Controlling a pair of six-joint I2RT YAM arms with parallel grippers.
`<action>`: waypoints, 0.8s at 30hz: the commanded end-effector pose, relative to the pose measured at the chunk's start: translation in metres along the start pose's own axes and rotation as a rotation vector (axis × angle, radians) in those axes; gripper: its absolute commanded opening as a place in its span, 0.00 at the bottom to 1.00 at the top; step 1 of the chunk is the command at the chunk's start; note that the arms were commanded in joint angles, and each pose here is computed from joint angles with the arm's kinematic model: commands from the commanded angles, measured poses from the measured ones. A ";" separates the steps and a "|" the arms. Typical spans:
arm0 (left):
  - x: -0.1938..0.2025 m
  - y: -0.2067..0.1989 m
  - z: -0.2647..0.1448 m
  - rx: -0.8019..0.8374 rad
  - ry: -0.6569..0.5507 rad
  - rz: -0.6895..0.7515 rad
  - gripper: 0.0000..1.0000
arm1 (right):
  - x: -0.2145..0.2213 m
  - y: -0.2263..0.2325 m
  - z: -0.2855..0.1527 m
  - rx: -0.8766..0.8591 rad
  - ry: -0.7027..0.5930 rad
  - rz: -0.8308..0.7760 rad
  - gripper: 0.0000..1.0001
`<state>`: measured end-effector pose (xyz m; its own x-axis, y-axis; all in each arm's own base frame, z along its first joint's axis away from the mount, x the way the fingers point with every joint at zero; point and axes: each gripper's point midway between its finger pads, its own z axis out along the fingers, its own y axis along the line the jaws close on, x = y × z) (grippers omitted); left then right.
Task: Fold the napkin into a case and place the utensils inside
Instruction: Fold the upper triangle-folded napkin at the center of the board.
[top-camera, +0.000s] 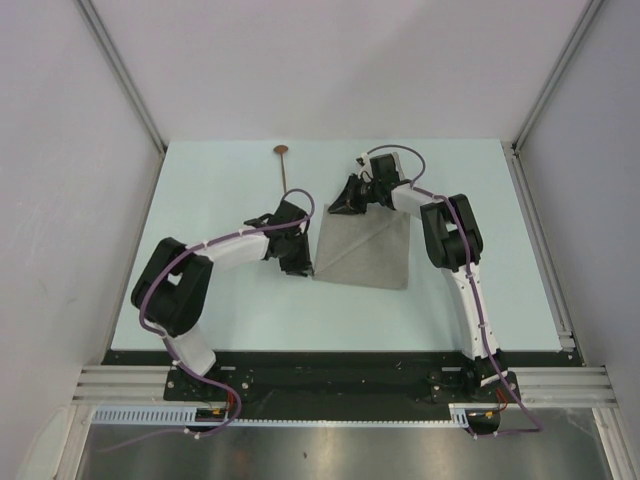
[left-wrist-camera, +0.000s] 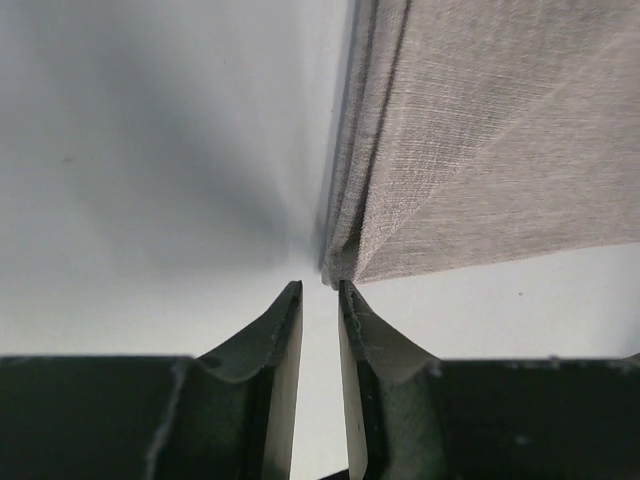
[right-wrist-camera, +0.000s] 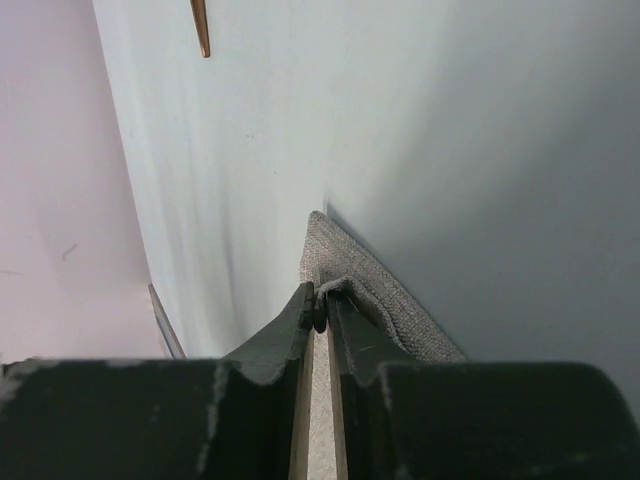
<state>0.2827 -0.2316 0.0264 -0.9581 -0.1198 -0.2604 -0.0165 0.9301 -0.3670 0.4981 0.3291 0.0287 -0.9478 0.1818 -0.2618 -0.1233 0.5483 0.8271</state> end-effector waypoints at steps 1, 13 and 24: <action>-0.044 -0.026 -0.050 0.048 -0.143 0.034 0.27 | -0.021 0.012 -0.003 -0.033 -0.051 -0.051 0.15; -0.033 -0.041 -0.013 0.132 -0.035 0.011 0.16 | -0.014 0.013 -0.001 -0.043 -0.030 -0.056 0.15; -0.003 -0.016 0.020 0.099 0.027 -0.014 0.09 | -0.015 0.019 -0.006 -0.050 -0.030 -0.054 0.25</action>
<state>0.2999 -0.2527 0.0306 -0.9602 -0.1128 -0.2555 0.0097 0.9007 -0.4343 0.5002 0.3293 0.0309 -0.9451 0.1808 -0.2721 -0.1364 0.5385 0.8315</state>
